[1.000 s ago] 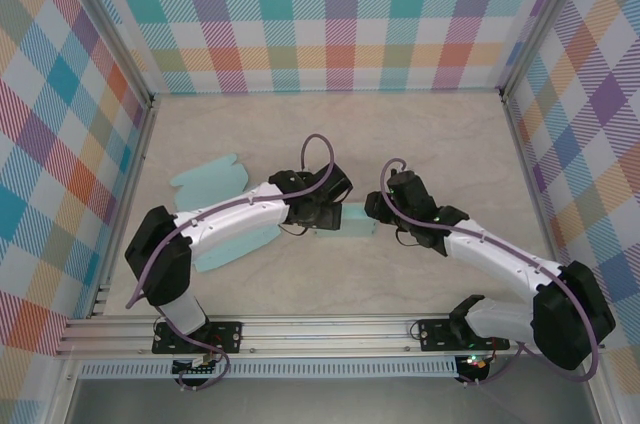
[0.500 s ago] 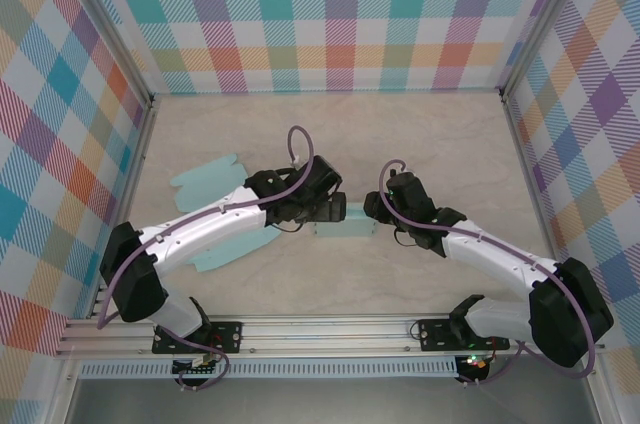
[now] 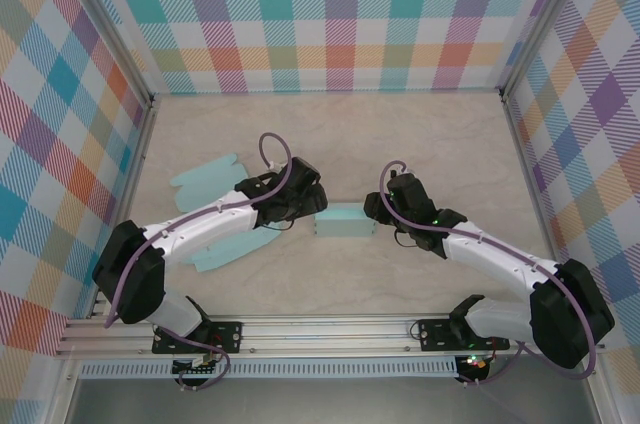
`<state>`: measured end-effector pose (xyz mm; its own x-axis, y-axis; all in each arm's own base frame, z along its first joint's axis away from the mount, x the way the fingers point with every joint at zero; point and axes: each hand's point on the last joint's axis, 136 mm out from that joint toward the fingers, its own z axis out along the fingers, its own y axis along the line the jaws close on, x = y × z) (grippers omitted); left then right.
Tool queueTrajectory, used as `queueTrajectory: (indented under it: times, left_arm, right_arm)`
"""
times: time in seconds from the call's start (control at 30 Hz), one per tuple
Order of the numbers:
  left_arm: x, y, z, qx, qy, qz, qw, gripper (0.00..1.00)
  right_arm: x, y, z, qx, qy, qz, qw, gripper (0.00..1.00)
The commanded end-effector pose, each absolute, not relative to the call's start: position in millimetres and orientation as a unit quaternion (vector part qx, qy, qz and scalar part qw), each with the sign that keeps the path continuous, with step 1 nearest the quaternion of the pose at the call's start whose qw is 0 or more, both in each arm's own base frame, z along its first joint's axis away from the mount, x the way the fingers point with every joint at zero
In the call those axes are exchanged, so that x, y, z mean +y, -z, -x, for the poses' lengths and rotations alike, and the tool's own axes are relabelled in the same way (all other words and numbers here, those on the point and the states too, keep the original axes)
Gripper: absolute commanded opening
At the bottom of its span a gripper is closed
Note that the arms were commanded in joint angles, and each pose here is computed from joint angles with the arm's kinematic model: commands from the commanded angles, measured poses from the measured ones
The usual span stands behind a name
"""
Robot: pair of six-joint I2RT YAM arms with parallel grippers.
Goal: Fold the paper box
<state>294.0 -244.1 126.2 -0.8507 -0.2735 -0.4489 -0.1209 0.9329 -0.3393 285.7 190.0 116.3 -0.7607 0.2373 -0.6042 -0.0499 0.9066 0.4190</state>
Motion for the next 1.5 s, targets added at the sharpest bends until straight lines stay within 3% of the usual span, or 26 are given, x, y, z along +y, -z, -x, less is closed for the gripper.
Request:
queueTrajectory:
  times: [0.0,0.37,0.7,0.87,1.2,1.47]
  left_arm:
    - [-248,-114,-290,0.948,0.174,0.118,0.239,0.78]
    - [-240,-75,-267,0.951,0.188,0.114,0.217,0.71]
    - [-235,-36,-254,0.94,0.187,0.092,0.268,0.66]
    - [-227,-21,-251,0.94,0.171,0.089,0.282,0.58]
    - [-215,13,-241,0.943,0.142,0.087,0.288,0.28]
    - [-204,18,-237,0.941,0.131,0.091,0.297,0.26]
  right_arm:
    - [171,-78,-261,0.944,-0.16,-0.048,0.285,0.49]
    - [167,-67,-261,0.947,-0.148,-0.054,0.282,0.49]
    - [164,-51,-261,0.934,-0.162,-0.053,0.315,0.48]
    - [158,-43,-259,0.922,-0.171,-0.055,0.344,0.48]
    - [155,-13,-252,0.924,-0.166,-0.051,0.341,0.47]
    - [162,1,-250,0.927,-0.16,-0.044,0.336,0.45]
